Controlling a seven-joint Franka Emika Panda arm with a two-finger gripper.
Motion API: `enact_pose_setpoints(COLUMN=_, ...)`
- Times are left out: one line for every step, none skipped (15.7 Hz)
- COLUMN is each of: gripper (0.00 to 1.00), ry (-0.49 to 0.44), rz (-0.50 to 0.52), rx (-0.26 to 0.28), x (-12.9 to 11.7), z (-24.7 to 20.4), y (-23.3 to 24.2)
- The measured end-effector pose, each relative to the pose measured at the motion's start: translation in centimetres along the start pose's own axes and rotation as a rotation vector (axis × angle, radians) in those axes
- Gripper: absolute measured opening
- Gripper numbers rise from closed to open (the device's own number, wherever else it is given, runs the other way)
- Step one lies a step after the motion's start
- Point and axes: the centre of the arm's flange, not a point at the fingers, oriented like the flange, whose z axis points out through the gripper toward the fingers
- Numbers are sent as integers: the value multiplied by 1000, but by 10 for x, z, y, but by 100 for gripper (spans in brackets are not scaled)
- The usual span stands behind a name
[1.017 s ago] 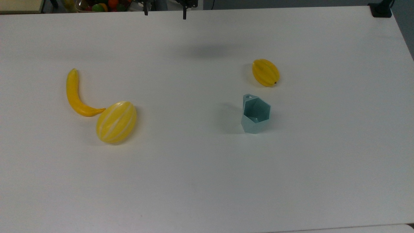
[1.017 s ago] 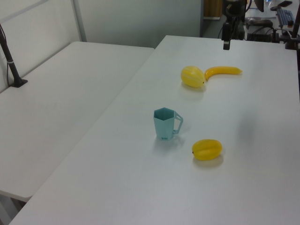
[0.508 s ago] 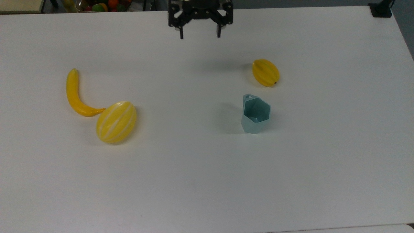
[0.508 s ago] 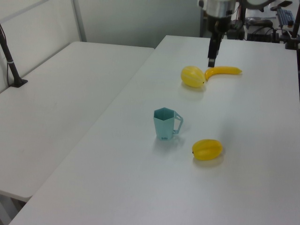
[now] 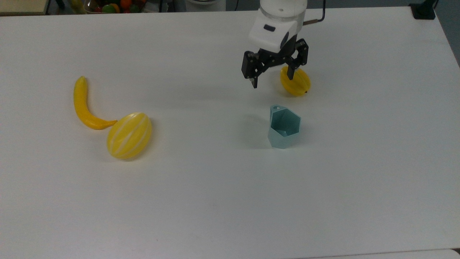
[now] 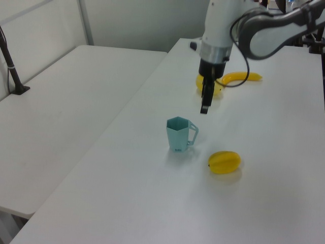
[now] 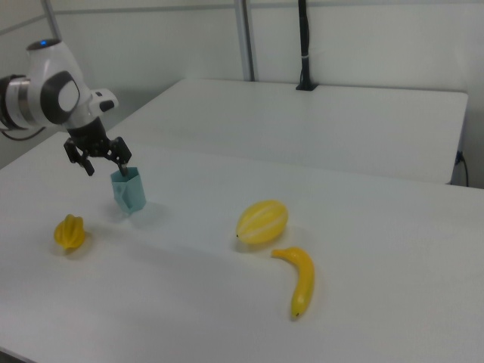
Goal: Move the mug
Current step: 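Lower the open gripper onto the rim of the teal mug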
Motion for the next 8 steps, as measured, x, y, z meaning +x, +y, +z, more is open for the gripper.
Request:
enact_pose_setpoints(gripper=100, ry=0, rz=-8, rx=0, x=3, z=16, y=-3)
enact_pose_setpoints(gripper=100, ry=-3, rz=-17, rx=0, x=5, z=32, y=-6)
enact_pose_setpoints(gripper=100, ry=-5, rz=-27, rx=-1, x=6, z=48, y=-10)
enact_pose_setpoints(gripper=100, ry=-5, rz=-35, rx=-1, x=8, z=61, y=-14)
enact_pose_setpoints(gripper=100, ry=1, rz=-38, rx=0, x=9, z=74, y=-18)
enact_pose_setpoints(gripper=99, ry=6, rz=-40, rx=-3, x=10, z=84, y=-20)
enact_pose_setpoints(gripper=90, ry=10, rz=-42, rx=-9, x=12, z=91, y=-21)
enact_pose_setpoints(gripper=81, ry=10, rz=-40, rx=-13, x=12, z=95, y=-21)
